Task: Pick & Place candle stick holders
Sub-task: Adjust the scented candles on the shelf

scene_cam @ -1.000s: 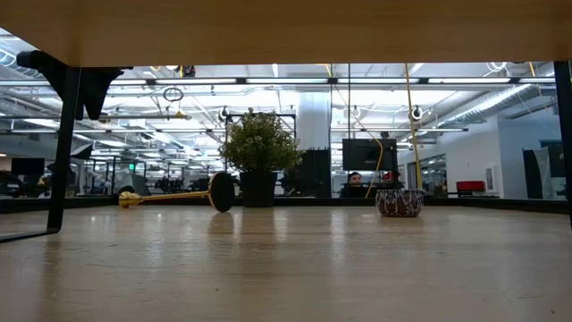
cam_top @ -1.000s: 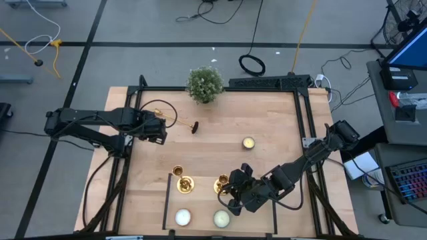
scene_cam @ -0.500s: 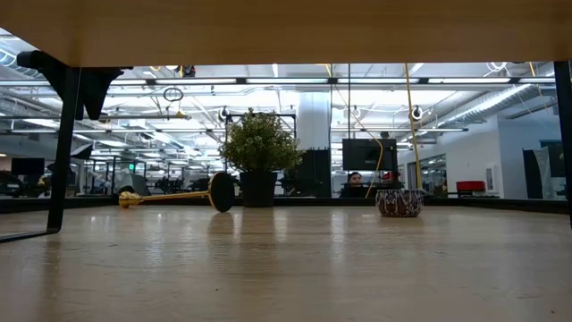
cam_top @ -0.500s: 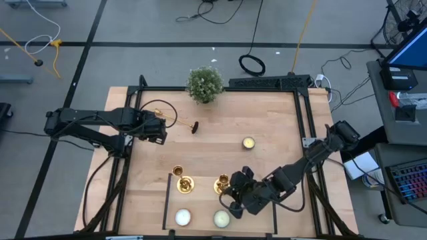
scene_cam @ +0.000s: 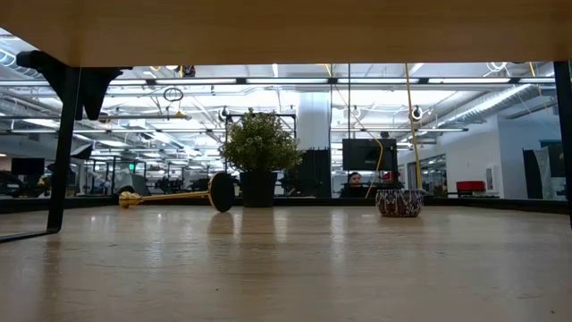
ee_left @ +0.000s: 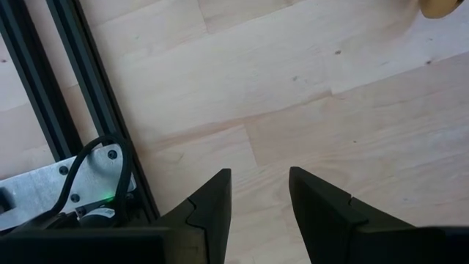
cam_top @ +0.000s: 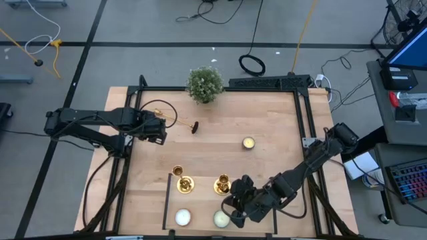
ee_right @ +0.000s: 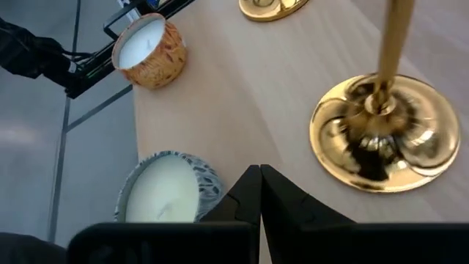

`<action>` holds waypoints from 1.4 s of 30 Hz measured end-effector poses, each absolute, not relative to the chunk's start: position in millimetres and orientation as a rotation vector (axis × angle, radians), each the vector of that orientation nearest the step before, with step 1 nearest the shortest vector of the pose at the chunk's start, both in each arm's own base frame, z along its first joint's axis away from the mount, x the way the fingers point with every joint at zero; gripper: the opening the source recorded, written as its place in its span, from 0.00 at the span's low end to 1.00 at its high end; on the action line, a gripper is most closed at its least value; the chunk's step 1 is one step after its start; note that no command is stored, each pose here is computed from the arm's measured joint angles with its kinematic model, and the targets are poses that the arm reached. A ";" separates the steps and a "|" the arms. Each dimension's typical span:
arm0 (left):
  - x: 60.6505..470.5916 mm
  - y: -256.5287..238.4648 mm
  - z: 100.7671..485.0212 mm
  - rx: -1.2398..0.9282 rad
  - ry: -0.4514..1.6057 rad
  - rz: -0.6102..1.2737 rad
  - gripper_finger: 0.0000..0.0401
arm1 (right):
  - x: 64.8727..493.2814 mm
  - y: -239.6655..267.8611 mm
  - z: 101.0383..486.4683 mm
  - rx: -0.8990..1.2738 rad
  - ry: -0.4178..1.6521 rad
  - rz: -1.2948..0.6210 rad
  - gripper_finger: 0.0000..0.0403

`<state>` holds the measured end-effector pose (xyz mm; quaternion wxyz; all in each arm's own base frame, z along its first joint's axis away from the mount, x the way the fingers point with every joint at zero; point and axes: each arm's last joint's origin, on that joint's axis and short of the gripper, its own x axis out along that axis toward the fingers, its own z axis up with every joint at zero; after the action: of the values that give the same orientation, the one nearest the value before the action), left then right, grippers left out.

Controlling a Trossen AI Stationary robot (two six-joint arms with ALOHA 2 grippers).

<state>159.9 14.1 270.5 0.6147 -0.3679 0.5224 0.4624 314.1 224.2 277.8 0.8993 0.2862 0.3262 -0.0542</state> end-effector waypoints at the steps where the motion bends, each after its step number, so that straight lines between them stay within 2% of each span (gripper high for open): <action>1: 159.7 14.1 270.5 -0.850 1.205 1.066 0.36 | 314.8 224.8 277.1 0.594 0.673 -0.111 0.00; 21: 159.6 13.0 270.3 -0.885 1.225 1.051 0.36 | 317.6 230.3 273.9 0.588 0.672 -0.069 0.00; 28: 159.7 13.0 270.3 -0.887 1.224 1.053 0.36 | 317.8 232.8 250.8 0.692 0.623 0.021 0.00; 32: 159.7 12.9 270.3 -0.887 1.224 1.052 0.36 | 317.8 233.3 249.9 0.720 0.607 0.045 0.00; 42: 160.0 9.7 270.3 -0.891 1.222 1.049 0.36 | 310.4 229.4 256.0 0.605 0.582 -0.090 0.00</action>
<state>160.0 9.7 270.3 0.6056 -0.3853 0.5284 0.4534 310.4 229.4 256.0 0.9123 0.2935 0.2824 -0.0435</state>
